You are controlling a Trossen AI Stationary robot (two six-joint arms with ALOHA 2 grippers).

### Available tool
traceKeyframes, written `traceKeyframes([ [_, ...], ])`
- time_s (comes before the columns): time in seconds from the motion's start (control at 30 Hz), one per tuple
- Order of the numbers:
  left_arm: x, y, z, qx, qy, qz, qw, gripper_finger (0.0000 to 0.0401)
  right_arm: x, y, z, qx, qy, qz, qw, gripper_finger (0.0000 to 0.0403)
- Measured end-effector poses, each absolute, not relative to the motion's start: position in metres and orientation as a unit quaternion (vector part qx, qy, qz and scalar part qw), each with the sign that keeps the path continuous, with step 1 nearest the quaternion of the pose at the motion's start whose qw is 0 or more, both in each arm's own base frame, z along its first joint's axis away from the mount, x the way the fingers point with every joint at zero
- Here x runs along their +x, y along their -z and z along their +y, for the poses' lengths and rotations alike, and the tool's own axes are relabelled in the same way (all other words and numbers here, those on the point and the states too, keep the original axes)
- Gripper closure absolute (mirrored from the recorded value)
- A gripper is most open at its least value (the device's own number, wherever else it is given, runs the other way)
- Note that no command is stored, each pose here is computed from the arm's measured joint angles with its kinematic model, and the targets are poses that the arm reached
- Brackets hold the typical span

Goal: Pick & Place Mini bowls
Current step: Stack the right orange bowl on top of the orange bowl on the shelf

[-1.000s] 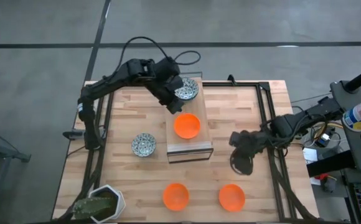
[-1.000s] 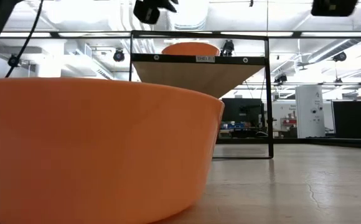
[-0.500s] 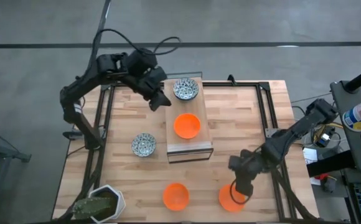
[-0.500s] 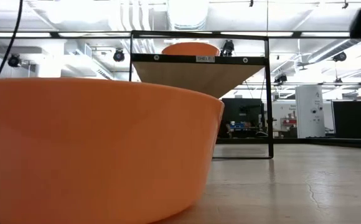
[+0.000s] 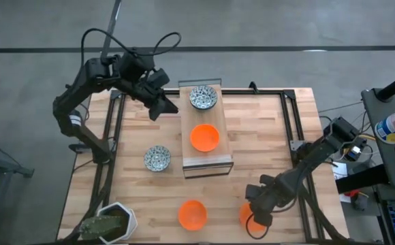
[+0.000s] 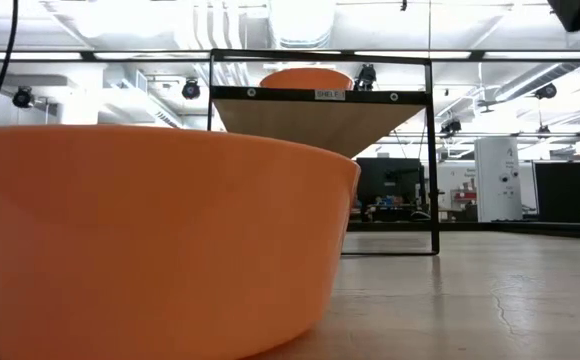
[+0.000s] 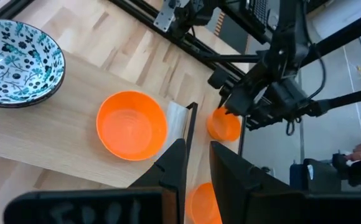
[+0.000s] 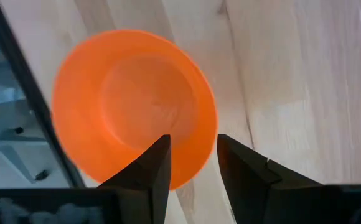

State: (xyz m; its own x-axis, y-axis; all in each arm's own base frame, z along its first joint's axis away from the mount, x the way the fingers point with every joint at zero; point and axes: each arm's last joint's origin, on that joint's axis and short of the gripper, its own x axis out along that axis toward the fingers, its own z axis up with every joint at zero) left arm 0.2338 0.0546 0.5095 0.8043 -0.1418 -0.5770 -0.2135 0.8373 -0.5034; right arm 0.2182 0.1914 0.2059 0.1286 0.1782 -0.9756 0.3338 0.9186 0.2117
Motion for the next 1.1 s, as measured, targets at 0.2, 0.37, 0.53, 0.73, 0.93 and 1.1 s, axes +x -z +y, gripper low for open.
traceKeyframes([
  [0.2,0.229,-0.511,0.053,-0.284,-0.019,0.31,0.907,0.0339,0.222,-0.188,0.195,0.179,0.075,0.673,0.714,0.0278],
  [0.37,0.226,-0.512,0.052,-0.285,-0.02,0.314,0.905,0.0339,0.225,-0.175,0.198,0.168,0.087,0.683,0.706,0.0278],
  [0.53,0.226,-0.511,0.052,-0.287,-0.021,0.318,0.904,0.0339,0.228,-0.168,0.2,0.164,0.086,0.684,0.706,0.0291],
  [0.73,0.226,-0.511,0.052,-0.288,-0.021,0.318,0.903,0.0339,0.229,-0.167,0.2,0.17,0.087,0.682,0.706,0.0344],
  [0.93,0.226,-0.511,0.052,-0.287,-0.021,0.318,0.903,0.0339,0.228,-0.171,0.2,0.187,0.083,0.684,0.7,0.0391],
  [1.1,0.226,-0.511,0.052,-0.287,-0.021,0.318,0.903,0.0339,0.226,-0.187,0.194,0.219,0.071,0.681,0.695,0.0394],
])
